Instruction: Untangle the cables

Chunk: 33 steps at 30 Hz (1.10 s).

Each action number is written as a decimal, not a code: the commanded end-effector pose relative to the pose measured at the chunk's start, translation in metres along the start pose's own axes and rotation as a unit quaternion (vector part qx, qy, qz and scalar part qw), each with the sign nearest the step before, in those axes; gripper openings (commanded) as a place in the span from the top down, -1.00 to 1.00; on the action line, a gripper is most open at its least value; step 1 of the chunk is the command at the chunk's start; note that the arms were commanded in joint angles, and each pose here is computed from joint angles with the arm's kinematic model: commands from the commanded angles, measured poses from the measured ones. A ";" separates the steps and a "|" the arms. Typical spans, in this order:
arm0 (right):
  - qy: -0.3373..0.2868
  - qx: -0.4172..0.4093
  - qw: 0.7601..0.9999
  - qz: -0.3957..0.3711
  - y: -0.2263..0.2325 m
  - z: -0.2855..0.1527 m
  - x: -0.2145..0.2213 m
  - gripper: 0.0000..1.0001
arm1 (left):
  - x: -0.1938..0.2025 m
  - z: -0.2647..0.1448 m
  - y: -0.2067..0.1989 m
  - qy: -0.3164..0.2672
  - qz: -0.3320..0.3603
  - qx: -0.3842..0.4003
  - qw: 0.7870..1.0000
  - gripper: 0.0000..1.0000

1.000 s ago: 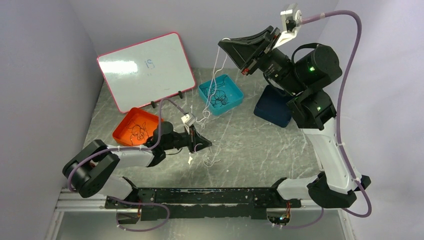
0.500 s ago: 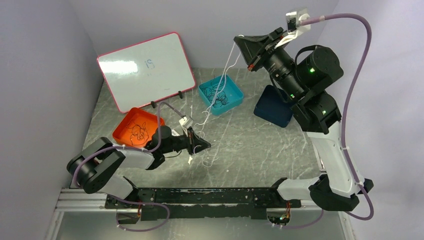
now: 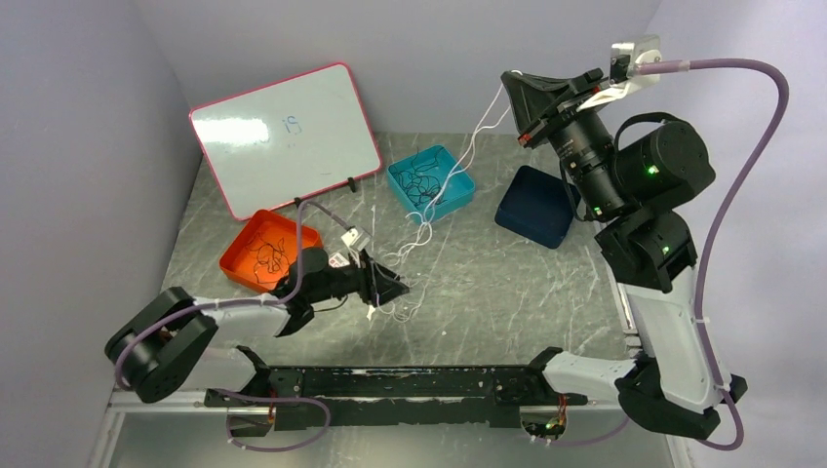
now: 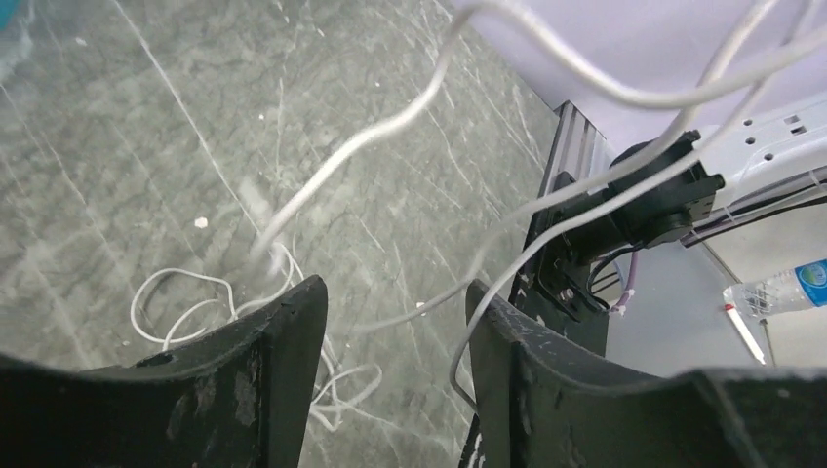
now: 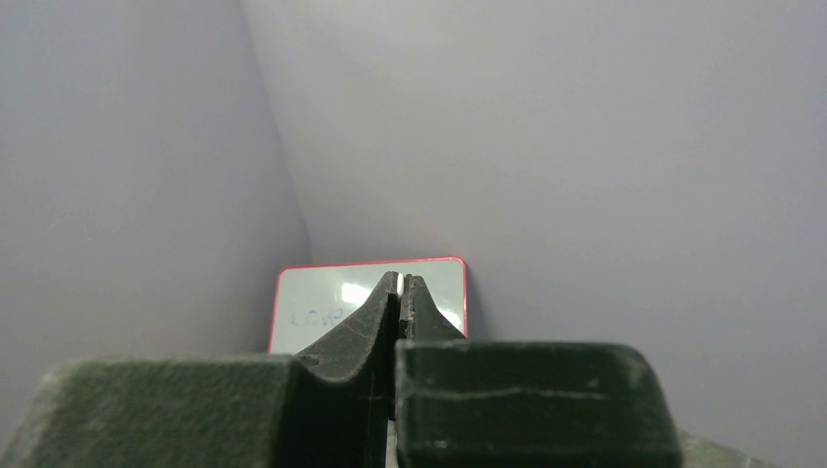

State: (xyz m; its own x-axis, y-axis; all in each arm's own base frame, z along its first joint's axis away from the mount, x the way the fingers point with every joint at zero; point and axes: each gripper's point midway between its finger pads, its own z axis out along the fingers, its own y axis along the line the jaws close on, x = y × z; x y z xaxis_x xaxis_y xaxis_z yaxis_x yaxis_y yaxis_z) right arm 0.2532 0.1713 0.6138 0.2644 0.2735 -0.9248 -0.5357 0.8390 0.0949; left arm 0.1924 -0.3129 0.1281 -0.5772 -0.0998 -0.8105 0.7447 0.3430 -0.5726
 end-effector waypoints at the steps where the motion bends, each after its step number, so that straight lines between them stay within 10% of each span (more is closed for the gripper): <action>1: 0.010 0.002 1.000 -0.006 -0.002 -0.002 0.010 1.00 | -0.018 -0.005 -0.005 -0.018 0.025 -0.015 0.999 -0.22; 8: 0.005 0.031 0.999 -0.013 -0.013 -0.006 0.005 1.00 | -0.031 -0.015 0.004 -0.019 0.051 -0.067 0.996 0.08; 18: 0.048 -0.008 0.999 -0.009 0.002 0.001 0.035 1.00 | -0.087 -0.033 -0.004 -0.083 0.087 -0.125 0.985 -0.46; 33: 0.060 -0.160 0.985 0.013 0.056 0.001 0.038 1.00 | -0.170 -0.016 -0.062 -0.134 0.173 -0.047 0.975 -0.18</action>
State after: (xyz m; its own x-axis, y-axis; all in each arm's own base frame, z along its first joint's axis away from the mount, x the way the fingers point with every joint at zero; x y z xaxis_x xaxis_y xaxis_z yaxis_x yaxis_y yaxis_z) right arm 0.2522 0.2203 0.5757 0.1570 0.1992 -0.9673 -0.6998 0.7135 0.0333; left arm 0.2411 -0.2952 0.2757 -0.2410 -0.1809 -0.9535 0.7971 0.5237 -0.3008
